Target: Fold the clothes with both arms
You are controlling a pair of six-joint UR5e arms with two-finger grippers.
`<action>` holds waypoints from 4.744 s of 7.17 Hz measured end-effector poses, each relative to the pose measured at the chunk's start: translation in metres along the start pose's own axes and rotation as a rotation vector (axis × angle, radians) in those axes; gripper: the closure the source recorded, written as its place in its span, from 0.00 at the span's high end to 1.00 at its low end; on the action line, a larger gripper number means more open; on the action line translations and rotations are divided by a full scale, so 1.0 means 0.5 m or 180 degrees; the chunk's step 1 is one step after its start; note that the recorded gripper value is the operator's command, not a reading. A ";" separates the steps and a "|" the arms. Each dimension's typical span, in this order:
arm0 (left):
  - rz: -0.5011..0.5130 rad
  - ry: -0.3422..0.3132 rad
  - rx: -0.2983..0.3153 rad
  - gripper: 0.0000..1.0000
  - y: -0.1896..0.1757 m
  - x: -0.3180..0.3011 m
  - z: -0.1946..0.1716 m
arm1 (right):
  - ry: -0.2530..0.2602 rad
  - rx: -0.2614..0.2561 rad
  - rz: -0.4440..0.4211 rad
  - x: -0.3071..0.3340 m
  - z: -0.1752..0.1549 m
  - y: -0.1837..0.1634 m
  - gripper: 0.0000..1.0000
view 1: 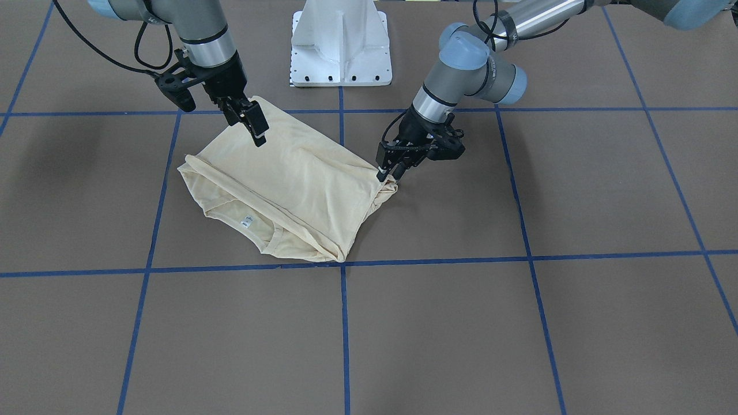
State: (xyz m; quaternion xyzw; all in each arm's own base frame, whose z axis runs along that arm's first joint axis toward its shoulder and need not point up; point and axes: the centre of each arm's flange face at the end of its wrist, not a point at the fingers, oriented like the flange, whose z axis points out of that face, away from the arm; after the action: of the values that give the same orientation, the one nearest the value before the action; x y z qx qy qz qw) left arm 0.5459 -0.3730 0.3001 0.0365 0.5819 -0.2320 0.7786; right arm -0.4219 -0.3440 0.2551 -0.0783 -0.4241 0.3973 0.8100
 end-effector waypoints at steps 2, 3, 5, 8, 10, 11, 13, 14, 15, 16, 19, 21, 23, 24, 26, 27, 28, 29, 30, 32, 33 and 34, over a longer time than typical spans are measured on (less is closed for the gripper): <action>-0.0005 -0.0016 0.0003 0.00 0.001 0.005 0.002 | 0.0005 0.0000 0.0001 0.000 0.001 0.000 1.00; -0.0006 -0.0016 0.0005 0.00 0.001 0.005 0.001 | 0.0006 0.0000 0.0002 0.000 0.001 0.000 1.00; 0.0051 -0.0018 0.0091 0.00 -0.036 0.004 -0.006 | 0.0016 0.0010 0.0003 0.001 0.005 -0.001 1.00; 0.0493 -0.0112 0.0503 0.00 -0.220 0.033 0.017 | 0.0036 0.0035 0.0003 0.002 0.015 -0.003 1.00; 0.0812 -0.0170 0.0768 0.32 -0.358 0.090 0.055 | 0.0043 0.0064 -0.0004 -0.001 0.024 -0.004 1.00; 0.0997 -0.0120 0.0859 0.36 -0.408 0.121 0.079 | 0.0046 0.0075 -0.0006 -0.011 0.034 0.000 1.00; 0.1146 -0.0056 0.0972 0.43 -0.465 0.183 0.109 | 0.0036 0.0075 -0.0005 -0.041 0.051 0.017 1.00; 0.1165 -0.0043 0.0996 0.43 -0.477 0.204 0.112 | 0.0030 0.0080 -0.0009 -0.050 0.056 0.022 1.00; 0.1172 -0.0037 0.1008 0.43 -0.485 0.213 0.109 | 0.0009 0.0117 -0.0030 -0.058 0.064 0.033 1.00; 0.1177 -0.0017 0.1018 0.43 -0.493 0.217 0.095 | -0.0031 0.0184 -0.0070 -0.062 0.074 0.055 1.00; 0.1202 0.0135 0.0812 0.43 -0.478 0.140 0.001 | -0.0057 0.0256 0.0011 -0.039 0.096 0.109 1.00; 0.1199 0.0165 0.0736 0.43 -0.468 0.115 -0.022 | 0.0050 0.0309 0.0254 0.020 0.143 0.157 0.99; 0.1190 0.0159 0.0729 0.43 -0.466 0.108 -0.023 | 0.0132 0.0350 0.0306 0.063 0.180 0.198 0.96; 0.1186 0.0160 0.0730 0.43 -0.466 0.108 -0.023 | 0.0169 0.0372 0.0289 0.072 0.195 0.205 0.93; 0.1181 0.0164 0.0734 0.43 -0.466 0.108 -0.024 | 0.0211 0.0437 0.0245 0.068 0.219 0.197 0.89; 0.1180 0.0165 0.0734 0.43 -0.466 0.109 -0.024 | 0.0197 0.0439 0.0238 0.058 0.220 0.198 0.88; 0.1180 0.0163 0.0736 0.43 -0.466 0.108 -0.024 | 0.0177 0.0429 0.0237 0.049 0.217 0.202 0.88; 0.1180 0.0161 0.0737 0.43 -0.466 0.107 -0.024 | 0.0170 0.0425 0.0233 0.044 0.216 0.204 0.88; 0.1179 0.0161 0.0739 0.43 -0.466 0.107 -0.024 | 0.0179 0.0432 0.0221 0.044 0.220 0.204 0.88; 0.1176 0.0161 0.0739 0.43 -0.466 0.107 -0.024 | 0.0199 0.0444 0.0164 0.043 0.228 0.205 0.89; 0.1177 0.0161 0.0739 0.43 -0.466 0.107 -0.024 | 0.0201 0.0447 0.0115 0.042 0.230 0.206 0.88; 0.1176 0.0159 0.0739 0.43 -0.467 0.106 -0.024 | 0.0204 0.0455 0.0089 0.041 0.233 0.206 0.82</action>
State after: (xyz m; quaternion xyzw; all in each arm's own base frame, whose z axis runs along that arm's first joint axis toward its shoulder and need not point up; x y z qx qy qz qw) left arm 0.4527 -0.5936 0.2971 0.2376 0.5538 -0.1498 0.7839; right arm -0.5619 -0.2845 0.2932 -0.0388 -0.3673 0.4352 0.8211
